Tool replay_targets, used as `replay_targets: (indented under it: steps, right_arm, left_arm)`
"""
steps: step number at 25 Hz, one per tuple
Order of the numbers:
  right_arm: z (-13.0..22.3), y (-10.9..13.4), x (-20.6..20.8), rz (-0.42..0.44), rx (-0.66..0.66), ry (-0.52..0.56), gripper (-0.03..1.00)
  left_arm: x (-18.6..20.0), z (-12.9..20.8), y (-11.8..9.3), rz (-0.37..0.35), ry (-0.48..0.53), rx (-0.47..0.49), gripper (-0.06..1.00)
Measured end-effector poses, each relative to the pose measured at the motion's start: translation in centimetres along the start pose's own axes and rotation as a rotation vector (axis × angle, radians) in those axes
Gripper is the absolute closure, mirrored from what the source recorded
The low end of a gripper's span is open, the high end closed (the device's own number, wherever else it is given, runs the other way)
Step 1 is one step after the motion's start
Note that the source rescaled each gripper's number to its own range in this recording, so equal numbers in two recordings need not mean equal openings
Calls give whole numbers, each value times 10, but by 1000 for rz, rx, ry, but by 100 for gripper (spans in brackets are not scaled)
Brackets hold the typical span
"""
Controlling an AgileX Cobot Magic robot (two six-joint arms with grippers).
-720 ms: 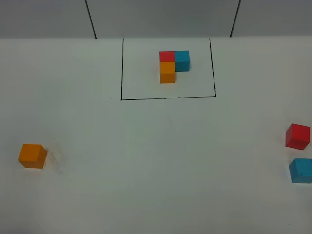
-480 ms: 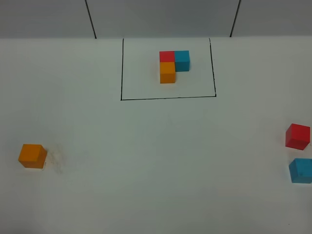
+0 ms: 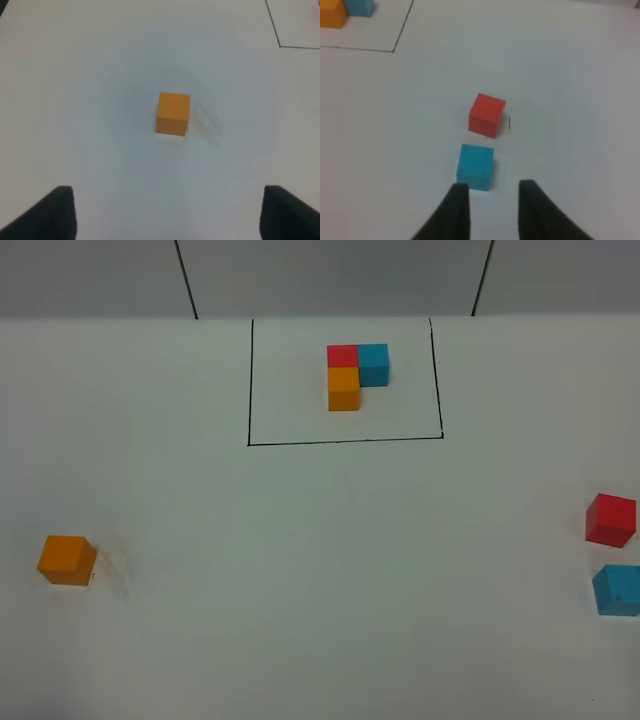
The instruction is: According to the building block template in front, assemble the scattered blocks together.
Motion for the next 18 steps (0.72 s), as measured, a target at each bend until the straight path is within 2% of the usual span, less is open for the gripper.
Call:
replay_targets:
  steps: [5,9,13,18]
  right_arm:
    - [0,0,0,0,0,0,97]
    - [0,0,0,0,0,0,97]
    - [0,0,0,0,0,0,97]
    - [0,0,0,0,0,0,97]
  left_arm:
    - [0,0,0,1,1,1,26]
    - [-5,-13,-3,-9,58,9,26]
    - [-21,-46,-9,-33,194,6,26]
    - [-61,-83,-16,-65,377,1,26]
Point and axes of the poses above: a point on each arm's last joint axis where the gripper is mounted, x pointing back along that axis away from the gripper, y along the wrist's bending axis when the last joint is at zero, z = x × y, the point moved 3 cm from there along -x, pointing out along that axis toward the gripper, and after that the axes turned 6 degrees about x, right-handed, at the moved point
